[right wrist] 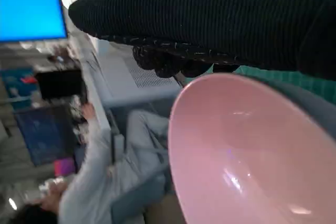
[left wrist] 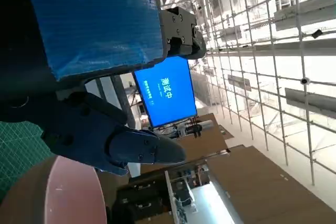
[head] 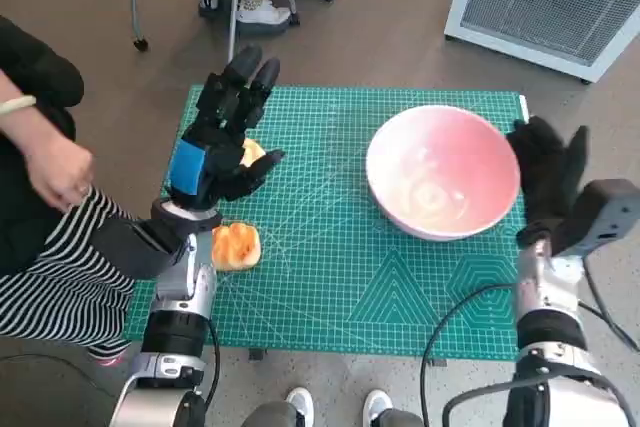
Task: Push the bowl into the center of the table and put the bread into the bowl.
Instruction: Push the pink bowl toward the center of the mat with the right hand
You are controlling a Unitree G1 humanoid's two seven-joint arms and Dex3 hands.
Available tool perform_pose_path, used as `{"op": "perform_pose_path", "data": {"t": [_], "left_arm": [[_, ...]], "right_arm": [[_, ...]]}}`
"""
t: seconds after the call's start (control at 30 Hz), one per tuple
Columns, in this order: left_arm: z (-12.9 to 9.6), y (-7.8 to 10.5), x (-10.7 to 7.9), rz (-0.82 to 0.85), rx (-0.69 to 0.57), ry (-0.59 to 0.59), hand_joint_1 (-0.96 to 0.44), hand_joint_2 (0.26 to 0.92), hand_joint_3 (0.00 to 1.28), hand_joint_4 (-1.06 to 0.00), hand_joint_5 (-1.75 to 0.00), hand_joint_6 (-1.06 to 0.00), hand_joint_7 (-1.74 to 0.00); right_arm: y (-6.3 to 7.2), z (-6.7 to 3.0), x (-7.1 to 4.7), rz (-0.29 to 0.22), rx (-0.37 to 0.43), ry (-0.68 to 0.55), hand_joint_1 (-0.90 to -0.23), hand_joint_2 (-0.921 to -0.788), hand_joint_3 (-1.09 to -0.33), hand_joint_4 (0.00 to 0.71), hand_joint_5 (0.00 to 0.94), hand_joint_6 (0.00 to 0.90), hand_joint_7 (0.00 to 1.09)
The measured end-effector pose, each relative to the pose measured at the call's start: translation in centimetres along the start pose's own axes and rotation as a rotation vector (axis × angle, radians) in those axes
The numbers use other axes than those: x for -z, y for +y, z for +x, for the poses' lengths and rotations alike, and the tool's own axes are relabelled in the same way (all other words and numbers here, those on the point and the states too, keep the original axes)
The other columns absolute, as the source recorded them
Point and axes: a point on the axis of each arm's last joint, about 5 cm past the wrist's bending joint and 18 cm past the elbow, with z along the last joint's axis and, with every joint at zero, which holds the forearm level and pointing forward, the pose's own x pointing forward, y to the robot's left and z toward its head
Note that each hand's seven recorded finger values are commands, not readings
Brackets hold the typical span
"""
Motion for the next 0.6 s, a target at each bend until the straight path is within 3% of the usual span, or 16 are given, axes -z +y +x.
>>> {"op": "perform_pose_path", "data": {"t": [0.6], "left_arm": [[-0.1,0.5,-0.4,0.02,-0.008,-0.008,-0.51,0.921,0.24,-0.24,0.0,-0.16,-0.32]], "right_arm": [[3.8,0.65,0.4,0.064,-0.13,0.032,-0.565,-0.921,-0.852,0.099,0.003,0.082,0.22]]}}
